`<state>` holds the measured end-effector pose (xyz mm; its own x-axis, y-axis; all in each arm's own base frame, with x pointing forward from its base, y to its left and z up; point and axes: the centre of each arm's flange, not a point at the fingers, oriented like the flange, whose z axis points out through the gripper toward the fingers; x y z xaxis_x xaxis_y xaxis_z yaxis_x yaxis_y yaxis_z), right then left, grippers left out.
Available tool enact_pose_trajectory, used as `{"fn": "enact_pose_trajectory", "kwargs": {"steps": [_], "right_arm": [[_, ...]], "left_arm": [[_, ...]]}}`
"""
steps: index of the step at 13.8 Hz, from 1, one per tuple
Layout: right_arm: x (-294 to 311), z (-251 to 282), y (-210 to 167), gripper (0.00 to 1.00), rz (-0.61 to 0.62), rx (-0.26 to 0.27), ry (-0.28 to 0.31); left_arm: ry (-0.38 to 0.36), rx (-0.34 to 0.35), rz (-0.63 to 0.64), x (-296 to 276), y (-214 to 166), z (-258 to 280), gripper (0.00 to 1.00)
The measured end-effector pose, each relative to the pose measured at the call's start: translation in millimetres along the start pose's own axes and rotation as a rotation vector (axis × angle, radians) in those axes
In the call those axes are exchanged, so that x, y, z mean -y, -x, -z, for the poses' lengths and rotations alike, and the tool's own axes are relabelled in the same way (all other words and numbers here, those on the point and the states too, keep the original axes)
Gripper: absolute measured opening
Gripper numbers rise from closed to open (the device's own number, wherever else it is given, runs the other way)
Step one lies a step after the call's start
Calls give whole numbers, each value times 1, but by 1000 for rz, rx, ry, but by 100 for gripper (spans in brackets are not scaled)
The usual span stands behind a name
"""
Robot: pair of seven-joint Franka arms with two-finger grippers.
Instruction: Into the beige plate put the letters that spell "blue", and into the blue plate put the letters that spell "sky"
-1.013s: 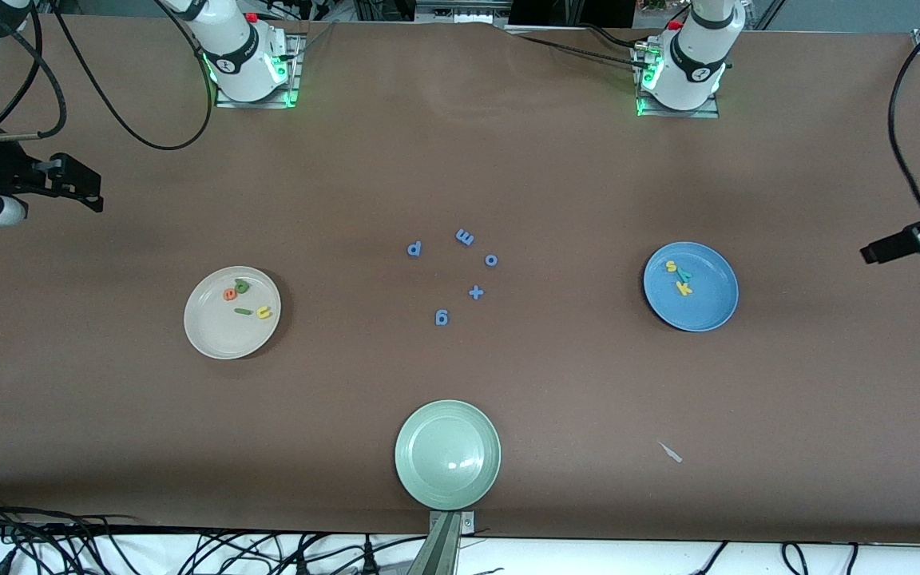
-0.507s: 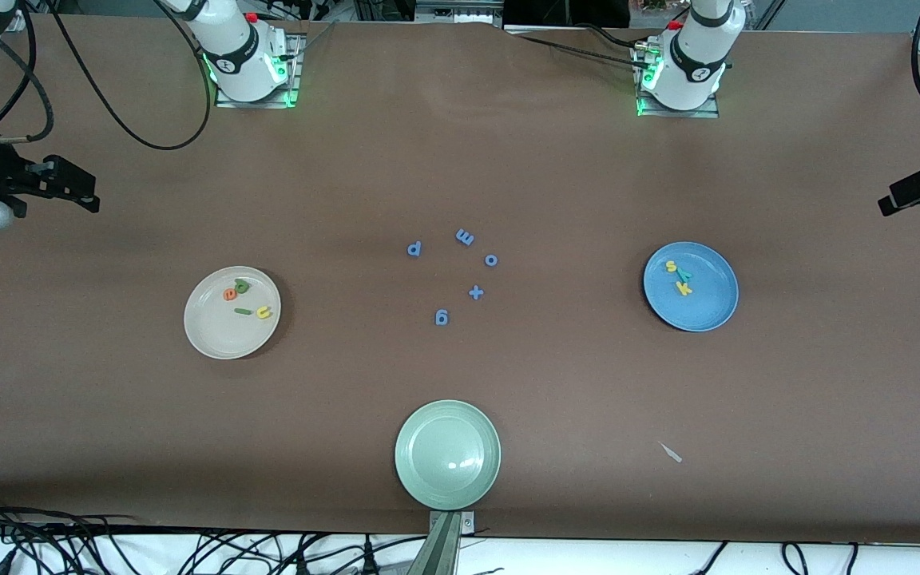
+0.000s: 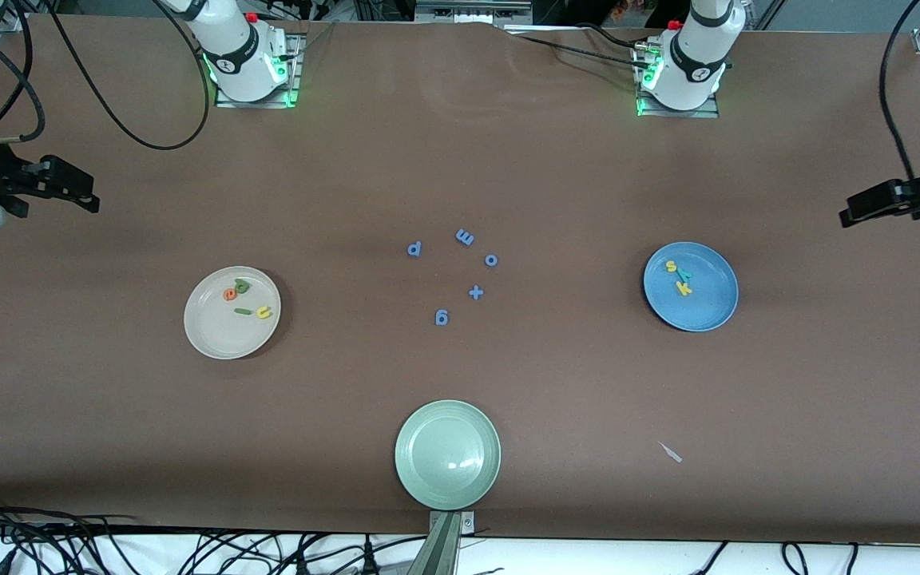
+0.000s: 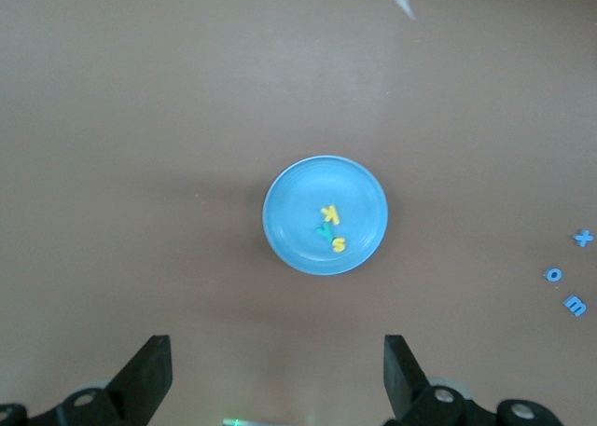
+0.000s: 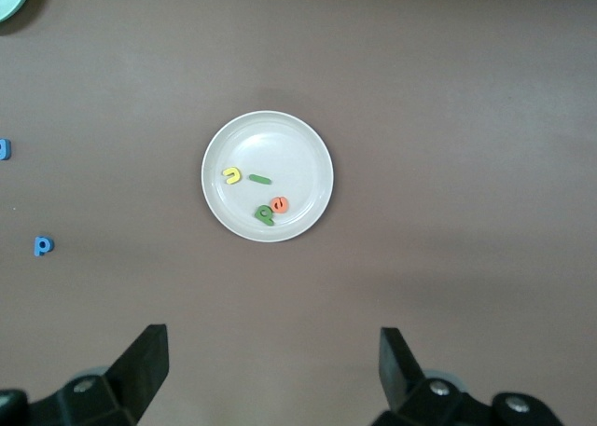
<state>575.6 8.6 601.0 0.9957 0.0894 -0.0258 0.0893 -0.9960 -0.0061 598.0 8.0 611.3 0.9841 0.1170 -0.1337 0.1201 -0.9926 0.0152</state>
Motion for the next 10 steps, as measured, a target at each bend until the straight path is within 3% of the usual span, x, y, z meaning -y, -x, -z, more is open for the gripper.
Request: {"fn": "enact_pose_trajectory", "kwargs": {"steps": [10], "right_arm": [[6, 0, 0, 100, -27, 0, 1]], "left_arm": [[73, 7, 2, -3, -9, -25, 100]]}}
